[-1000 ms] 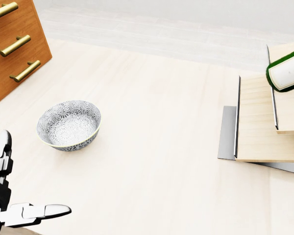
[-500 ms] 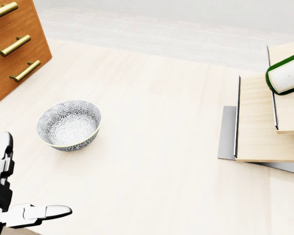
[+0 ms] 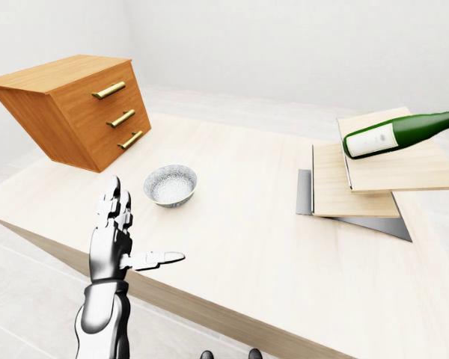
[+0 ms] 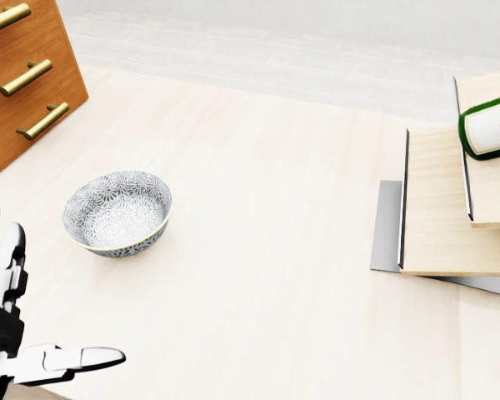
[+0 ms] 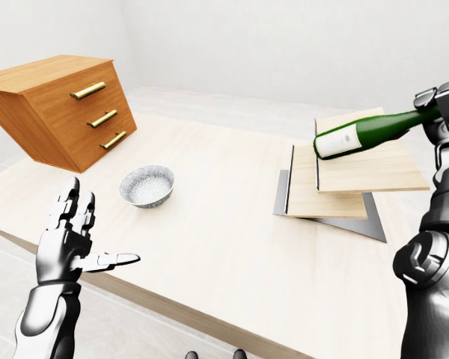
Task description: Put the wine bottle on the wine rack.
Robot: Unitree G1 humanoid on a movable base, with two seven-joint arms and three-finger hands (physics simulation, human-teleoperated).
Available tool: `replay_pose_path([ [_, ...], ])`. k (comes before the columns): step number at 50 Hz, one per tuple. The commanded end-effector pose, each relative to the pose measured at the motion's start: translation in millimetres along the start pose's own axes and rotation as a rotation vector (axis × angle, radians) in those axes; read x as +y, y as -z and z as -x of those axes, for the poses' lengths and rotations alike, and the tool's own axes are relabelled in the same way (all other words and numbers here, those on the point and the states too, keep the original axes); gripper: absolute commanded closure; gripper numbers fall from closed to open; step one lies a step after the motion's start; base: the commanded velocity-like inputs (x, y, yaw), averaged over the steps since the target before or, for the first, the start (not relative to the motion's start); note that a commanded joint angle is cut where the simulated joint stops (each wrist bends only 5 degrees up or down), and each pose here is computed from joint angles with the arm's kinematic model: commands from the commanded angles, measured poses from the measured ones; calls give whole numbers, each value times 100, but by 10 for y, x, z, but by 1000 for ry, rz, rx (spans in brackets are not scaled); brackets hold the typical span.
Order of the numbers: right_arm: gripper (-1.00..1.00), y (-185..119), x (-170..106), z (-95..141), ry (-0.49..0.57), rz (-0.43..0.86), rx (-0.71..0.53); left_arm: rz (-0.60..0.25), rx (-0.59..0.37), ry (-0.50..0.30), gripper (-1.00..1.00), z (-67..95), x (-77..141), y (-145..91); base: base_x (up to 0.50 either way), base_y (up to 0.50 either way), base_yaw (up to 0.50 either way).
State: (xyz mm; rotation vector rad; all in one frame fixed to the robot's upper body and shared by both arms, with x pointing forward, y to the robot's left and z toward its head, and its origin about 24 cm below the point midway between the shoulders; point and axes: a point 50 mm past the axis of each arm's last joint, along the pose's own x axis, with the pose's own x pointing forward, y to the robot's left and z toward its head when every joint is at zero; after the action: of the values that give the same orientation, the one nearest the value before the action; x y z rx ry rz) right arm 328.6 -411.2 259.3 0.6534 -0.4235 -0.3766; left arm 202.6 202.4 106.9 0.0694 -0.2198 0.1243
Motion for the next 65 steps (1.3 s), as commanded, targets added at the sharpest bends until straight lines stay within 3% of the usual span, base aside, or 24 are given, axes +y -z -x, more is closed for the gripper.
replay_pose_path([
  [1, 100, 198, -187, 56, 105, 63, 83, 2, 11, 2, -100, -24, -5, 33, 0, 0, 0],
  [30, 97, 271, -314, 107, 160, 87, 112, 2, 20, 8, -100, -29, -21, 56, 0, 0, 0],
  [37, 73, 269, -323, 110, 165, 90, 112, 9, 85, 12, -100, -41, -14, 215, 0, 0, 0],
  [45, 30, 274, -339, 117, 169, 89, 113, 6, 62, 9, -100, -22, -15, 152, 0, 0, 0],
  [52, 18, 272, -366, 129, 172, 102, 117, 3, 34, 9, -100, -13, -27, 84, 0, 0, 0],
  [54, 1, 264, -372, 131, 173, 102, 115, 2, 34, 10, -100, -15, -31, 82, 0, 0, 0],
  [55, -39, 260, -379, 133, 176, 102, 114, 1, 35, 9, -100, -15, -30, 85, 0, 0, 0],
  [58, -100, 245, -389, 136, 178, 98, 110, 2, 33, 10, -100, -14, -34, 80, 0, 0, 0],
  [65, -100, 181, -401, 137, 189, 86, 91, 0, 22, 10, -100, -14, -32, 53, 0, 0, 0],
])
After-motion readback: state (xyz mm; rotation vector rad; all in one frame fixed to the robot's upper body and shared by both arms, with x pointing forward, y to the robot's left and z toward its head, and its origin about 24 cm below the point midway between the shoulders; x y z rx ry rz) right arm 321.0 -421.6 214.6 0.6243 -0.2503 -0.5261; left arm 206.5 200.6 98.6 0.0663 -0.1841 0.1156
